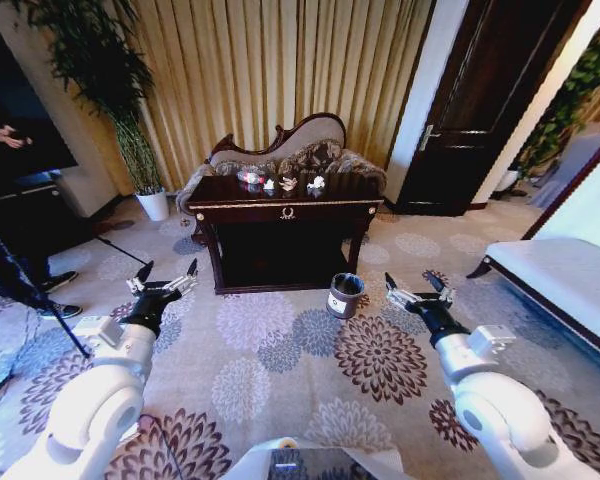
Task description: Move to the front of the table and place the trash on the table into the trash bin.
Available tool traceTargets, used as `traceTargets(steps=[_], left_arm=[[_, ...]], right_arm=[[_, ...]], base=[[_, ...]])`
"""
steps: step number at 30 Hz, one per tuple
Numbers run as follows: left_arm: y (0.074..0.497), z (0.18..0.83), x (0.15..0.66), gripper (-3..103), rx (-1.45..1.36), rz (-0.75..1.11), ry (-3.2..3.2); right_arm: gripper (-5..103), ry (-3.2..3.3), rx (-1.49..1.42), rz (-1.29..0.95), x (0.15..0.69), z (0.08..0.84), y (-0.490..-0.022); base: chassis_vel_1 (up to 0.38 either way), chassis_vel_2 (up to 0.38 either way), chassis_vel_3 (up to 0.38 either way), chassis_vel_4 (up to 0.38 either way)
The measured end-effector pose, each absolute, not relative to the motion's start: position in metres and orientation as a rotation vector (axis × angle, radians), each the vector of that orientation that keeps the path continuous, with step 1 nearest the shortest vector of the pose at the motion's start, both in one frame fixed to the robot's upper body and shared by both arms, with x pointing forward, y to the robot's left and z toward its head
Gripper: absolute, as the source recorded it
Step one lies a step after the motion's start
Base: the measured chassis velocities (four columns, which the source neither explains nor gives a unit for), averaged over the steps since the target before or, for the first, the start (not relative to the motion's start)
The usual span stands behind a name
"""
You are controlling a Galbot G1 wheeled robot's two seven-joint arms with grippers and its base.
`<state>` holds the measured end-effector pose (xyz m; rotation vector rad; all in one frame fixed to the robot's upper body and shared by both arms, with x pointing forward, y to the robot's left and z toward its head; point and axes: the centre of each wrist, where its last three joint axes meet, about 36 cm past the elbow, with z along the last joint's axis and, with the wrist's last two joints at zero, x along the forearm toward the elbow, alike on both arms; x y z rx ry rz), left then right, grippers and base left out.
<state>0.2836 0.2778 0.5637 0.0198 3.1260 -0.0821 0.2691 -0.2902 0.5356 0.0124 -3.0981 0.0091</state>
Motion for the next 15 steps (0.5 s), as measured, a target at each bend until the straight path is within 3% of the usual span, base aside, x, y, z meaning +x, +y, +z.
traceTargets(steps=[15], left_arm=[[0.293,0.546,0.276,100,-0.033,-0.126,3.114]], right_arm=[[100,-3.094,-0.025,-0.012,0.261,0.513,-0.303]], base=[[0.000,0.000,0.000,0.000]])
